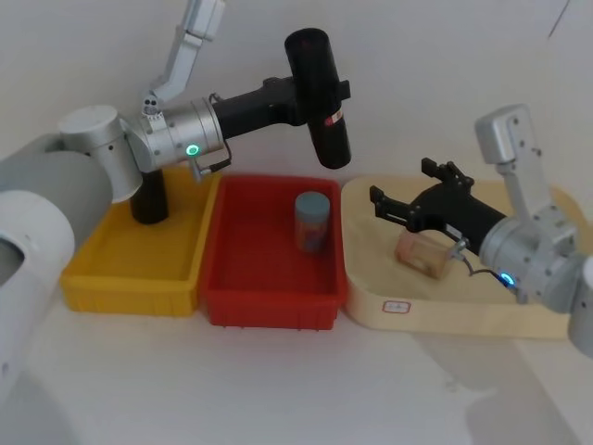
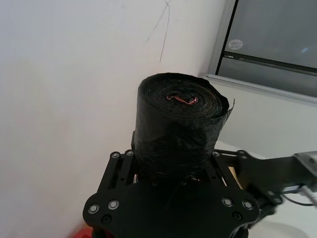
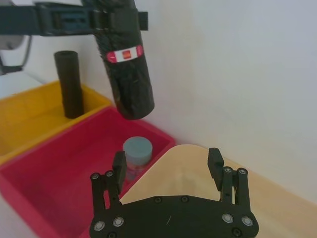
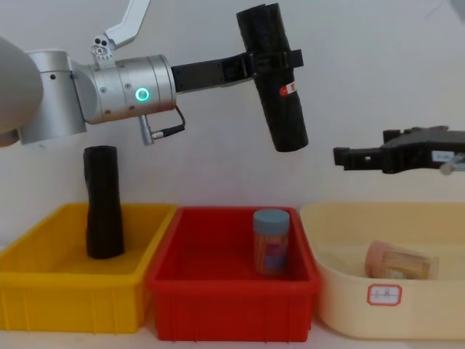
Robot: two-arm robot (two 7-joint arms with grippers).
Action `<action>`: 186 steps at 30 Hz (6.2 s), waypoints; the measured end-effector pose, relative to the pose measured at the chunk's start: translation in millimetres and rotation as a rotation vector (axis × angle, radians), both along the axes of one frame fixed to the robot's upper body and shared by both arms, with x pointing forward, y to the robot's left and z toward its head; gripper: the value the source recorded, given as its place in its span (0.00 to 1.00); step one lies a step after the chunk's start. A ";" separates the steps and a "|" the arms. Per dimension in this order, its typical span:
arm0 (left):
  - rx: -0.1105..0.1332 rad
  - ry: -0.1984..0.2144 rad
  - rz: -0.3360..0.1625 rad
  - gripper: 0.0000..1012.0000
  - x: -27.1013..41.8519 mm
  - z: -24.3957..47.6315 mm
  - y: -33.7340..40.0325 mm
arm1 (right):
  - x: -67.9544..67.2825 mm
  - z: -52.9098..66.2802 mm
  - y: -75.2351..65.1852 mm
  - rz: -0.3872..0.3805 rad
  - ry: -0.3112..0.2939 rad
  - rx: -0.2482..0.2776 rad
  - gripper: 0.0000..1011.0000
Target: Pick up the garbage bag with the one hand and transfer it to the other hand.
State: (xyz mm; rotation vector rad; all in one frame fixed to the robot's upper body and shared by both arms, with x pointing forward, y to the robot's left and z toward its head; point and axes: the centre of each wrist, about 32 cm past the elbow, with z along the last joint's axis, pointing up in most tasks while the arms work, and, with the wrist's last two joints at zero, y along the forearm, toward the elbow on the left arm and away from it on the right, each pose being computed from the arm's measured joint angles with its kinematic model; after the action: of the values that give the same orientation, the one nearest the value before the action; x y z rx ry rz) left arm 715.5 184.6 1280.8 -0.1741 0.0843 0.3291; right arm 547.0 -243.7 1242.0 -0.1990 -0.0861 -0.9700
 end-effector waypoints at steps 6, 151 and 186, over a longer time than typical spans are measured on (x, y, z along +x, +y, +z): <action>0.001 0.000 -0.010 0.48 0.5 0.7 -1.0 | 15.5 0.5 9.1 -0.010 0.008 -0.025 0.99; 0.007 0.001 -0.027 0.99 1.1 2.5 -2.3 | 44.8 41.3 37.8 -0.073 -0.053 -0.149 0.50; 0.007 0.001 -0.027 0.99 1.2 2.5 -2.2 | -18.8 3.4 -63.7 -0.370 0.076 -0.044 0.50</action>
State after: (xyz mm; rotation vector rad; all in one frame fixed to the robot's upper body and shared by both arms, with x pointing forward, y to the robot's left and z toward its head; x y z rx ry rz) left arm 716.7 182.4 1283.3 -0.1662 0.0861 0.3024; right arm 528.1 -307.4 1245.3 -0.2991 0.0000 -1.3278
